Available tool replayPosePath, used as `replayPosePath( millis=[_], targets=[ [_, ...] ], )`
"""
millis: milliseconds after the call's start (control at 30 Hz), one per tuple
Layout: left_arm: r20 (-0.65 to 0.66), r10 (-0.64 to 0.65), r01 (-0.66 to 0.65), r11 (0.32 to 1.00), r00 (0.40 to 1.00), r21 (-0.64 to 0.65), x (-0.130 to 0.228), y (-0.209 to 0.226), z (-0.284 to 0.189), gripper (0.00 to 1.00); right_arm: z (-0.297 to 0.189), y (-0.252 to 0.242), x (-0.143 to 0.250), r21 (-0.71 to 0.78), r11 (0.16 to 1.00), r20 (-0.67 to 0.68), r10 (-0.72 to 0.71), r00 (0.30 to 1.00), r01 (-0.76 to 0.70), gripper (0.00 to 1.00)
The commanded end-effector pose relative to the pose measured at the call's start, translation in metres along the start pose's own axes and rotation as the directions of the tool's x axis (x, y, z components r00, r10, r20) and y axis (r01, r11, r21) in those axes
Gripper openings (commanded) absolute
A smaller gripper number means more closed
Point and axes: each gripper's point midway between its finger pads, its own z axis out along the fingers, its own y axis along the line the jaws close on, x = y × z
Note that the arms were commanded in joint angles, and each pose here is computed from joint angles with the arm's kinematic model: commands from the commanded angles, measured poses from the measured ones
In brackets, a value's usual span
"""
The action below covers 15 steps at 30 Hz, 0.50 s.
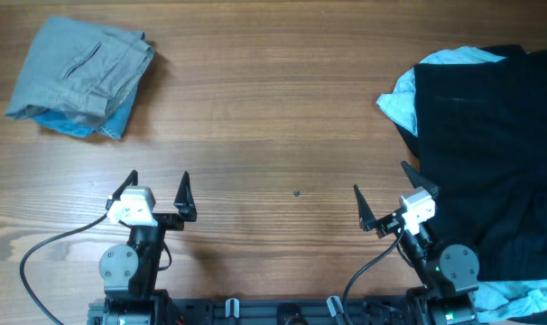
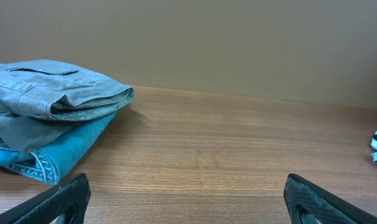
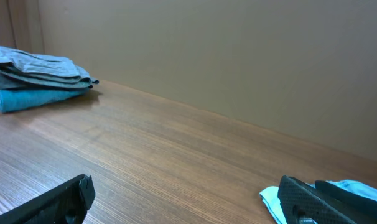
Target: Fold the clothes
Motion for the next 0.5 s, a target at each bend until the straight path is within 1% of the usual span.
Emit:
replayPosePath(
  millis=[0, 167, 233, 300, 367, 400, 467],
  targets=[
    [-0.004, -0.005, 0.005, 1.000, 1.000, -0.001, 0.001, 0.000, 0.000, 1.00, 0.000, 0.001, -0.002, -0.010, 1.000, 0.008, 0.003, 1.000, -0.003, 1.00],
    [-0.004, -0.005, 0.005, 1.000, 1.000, -0.001, 0.001, 0.000, 0.000, 1.00, 0.000, 0.001, -0.002, -0.010, 1.000, 0.008, 0.003, 1.000, -0.003, 1.00],
    [0.027, 0.031, -0.029, 0.998, 0.999, -0.061, -0.006, 0.010, -0.001, 1.00, 0.000, 0.001, -0.002, -0.010, 1.000, 0.008, 0.003, 1.000, -0.003, 1.00],
    [-0.002, 0.028, -0.028, 0.997, 1.000, -0.069, 0.001, 0.012, -0.001, 1.00, 0.000, 0.001, -0.002, -0.010, 1.000, 0.008, 0.003, 1.000, -0.003, 1.00],
    [-0.003, 0.027, -0.028, 0.997, 1.000, -0.069, 0.001, 0.012, -0.001, 1.00, 0.000, 0.001, -0.002, -0.010, 1.000, 0.008, 0.003, 1.000, -0.003, 1.00],
    [-0.003, 0.027, -0.027, 0.997, 1.000, -0.068, 0.002, 0.012, -0.001, 1.00, 0.000, -0.003, -0.001, 0.018, 1.000, 0.004, -0.004, 1.000, 0.004, 1.00],
    [-0.004, -0.018, 0.018, 0.999, 1.000, -0.041, 0.002, 0.007, 0.000, 1.00, -0.001, -0.007, -0.003, 0.040, 0.999, 0.012, 0.002, 1.000, -0.002, 1.00]
  ],
)
